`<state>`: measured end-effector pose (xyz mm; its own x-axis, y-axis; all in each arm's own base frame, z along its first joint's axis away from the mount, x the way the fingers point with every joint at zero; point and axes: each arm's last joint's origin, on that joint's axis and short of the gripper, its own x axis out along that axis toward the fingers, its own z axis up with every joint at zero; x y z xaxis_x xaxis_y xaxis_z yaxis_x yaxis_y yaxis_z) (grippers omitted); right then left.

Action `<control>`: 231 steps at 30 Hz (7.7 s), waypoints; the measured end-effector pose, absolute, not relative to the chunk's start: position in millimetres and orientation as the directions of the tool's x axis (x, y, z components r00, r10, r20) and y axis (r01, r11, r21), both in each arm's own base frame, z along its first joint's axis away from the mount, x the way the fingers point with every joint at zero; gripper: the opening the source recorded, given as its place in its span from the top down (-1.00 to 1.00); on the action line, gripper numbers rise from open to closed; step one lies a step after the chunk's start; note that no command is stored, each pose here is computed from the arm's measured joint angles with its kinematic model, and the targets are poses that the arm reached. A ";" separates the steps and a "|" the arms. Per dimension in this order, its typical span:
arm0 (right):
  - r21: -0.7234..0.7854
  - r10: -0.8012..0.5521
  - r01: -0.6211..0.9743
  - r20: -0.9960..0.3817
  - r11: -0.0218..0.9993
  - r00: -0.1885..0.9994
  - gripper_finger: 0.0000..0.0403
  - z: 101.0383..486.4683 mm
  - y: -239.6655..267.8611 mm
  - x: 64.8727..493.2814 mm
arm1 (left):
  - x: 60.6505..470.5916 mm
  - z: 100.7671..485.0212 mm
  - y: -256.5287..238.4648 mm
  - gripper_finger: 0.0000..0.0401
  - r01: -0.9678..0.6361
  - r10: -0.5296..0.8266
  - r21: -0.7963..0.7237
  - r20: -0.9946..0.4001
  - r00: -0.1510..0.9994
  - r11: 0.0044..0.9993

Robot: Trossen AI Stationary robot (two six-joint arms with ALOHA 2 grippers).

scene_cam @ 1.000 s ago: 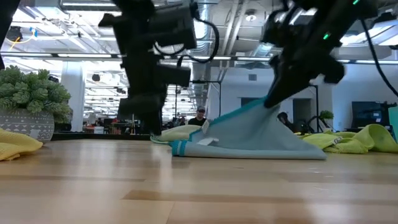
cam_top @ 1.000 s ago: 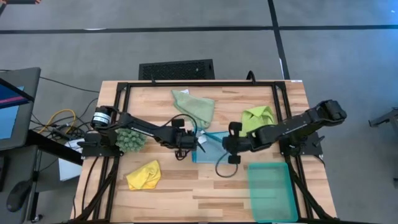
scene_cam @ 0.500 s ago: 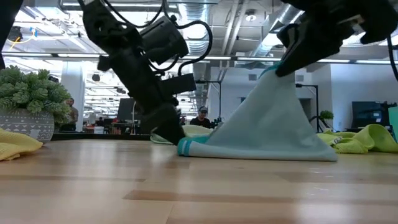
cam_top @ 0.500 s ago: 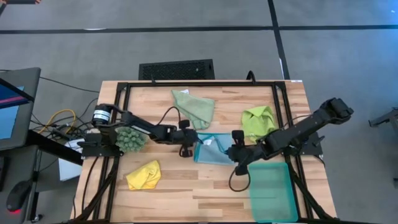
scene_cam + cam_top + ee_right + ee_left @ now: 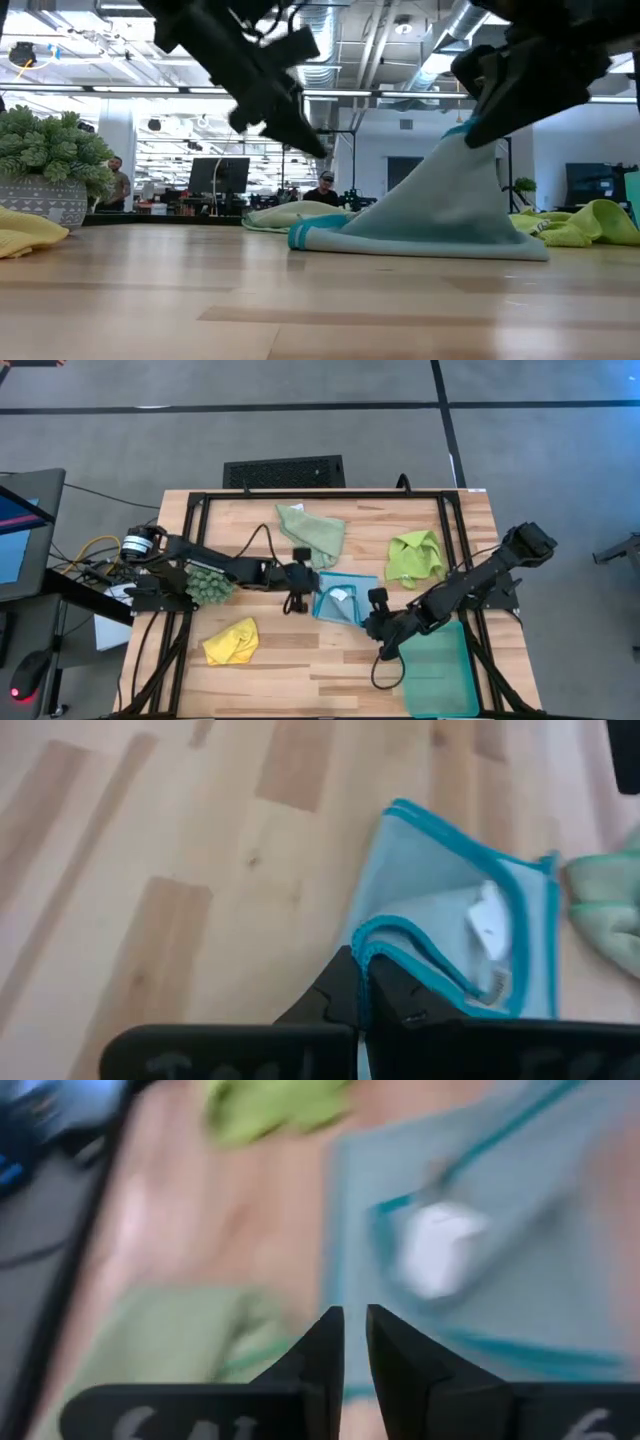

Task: Fold microfiber towels
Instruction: Fold the blue microfiber cloth

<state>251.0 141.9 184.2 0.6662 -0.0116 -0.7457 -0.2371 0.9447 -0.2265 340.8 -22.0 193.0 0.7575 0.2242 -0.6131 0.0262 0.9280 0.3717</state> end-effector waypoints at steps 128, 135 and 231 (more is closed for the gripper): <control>0.122 0.269 -0.319 -0.842 0.940 0.469 0.90 193.7 154.7 261.1 | 279.5 180.1 -168.9 1.00 0.080 -0.125 -0.118 -0.451 0.884 0.990; -0.058 0.100 -0.243 -0.801 0.968 0.590 0.89 202.4 152.0 266.7 | 279.1 176.4 -159.5 1.00 -0.080 0.047 -0.058 -0.441 0.896 0.995; 0.256 0.261 -0.091 -0.775 0.962 0.576 0.60 155.7 120.2 263.6 | 273.8 167.2 -176.3 1.00 -0.100 0.146 0.125 -0.451 0.880 0.987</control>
